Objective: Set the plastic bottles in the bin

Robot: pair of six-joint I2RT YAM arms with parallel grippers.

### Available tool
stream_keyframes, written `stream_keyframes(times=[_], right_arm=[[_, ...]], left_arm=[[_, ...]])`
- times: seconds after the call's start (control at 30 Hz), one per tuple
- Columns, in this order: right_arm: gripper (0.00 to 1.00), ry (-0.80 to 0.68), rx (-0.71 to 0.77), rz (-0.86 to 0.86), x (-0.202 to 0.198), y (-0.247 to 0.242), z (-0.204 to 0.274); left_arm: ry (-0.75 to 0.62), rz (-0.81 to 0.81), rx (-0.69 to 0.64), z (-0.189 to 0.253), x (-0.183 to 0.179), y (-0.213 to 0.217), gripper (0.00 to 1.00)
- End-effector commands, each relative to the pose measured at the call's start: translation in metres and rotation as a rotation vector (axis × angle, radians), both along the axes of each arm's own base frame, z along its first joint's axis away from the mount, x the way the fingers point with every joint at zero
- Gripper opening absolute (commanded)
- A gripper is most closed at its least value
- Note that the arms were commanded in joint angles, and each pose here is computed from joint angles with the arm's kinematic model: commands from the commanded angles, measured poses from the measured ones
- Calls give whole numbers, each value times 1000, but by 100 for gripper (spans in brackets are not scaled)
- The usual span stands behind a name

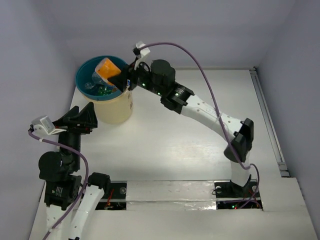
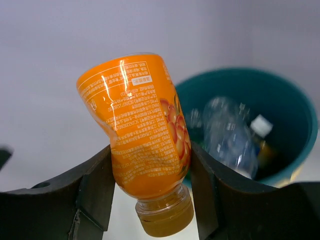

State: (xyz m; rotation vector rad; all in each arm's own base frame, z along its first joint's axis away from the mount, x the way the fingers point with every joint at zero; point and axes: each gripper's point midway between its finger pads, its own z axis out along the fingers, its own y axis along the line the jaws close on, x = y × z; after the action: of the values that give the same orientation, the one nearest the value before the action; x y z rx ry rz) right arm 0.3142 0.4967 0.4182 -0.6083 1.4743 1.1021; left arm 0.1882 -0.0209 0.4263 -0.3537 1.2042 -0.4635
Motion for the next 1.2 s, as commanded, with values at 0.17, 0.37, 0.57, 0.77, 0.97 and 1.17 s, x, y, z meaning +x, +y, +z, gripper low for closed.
stream_keyframes(times=[0.17,0.37,0.57,0.77,0.97,1.17], right_arm=[[35,-51,130,-99,66,68,18],[48,-58,155,-117,76,77,2],[66,-76,146,-161,81,69,7],[81,-96,153,-165,77,63,20],[81,-95,170,-148,66,61,31],[71,-128,244,-146,46,32,81]], left_arm=[[-34,74,-2,3,0,13,66],[-33,76,-1,3,0,14,66],[-34,77,-10,4,0,14,67],[-40,92,-12,8,-1,17,70],[-34,106,-8,7,-2,20,72],[-11,65,3,9,2,11,75]])
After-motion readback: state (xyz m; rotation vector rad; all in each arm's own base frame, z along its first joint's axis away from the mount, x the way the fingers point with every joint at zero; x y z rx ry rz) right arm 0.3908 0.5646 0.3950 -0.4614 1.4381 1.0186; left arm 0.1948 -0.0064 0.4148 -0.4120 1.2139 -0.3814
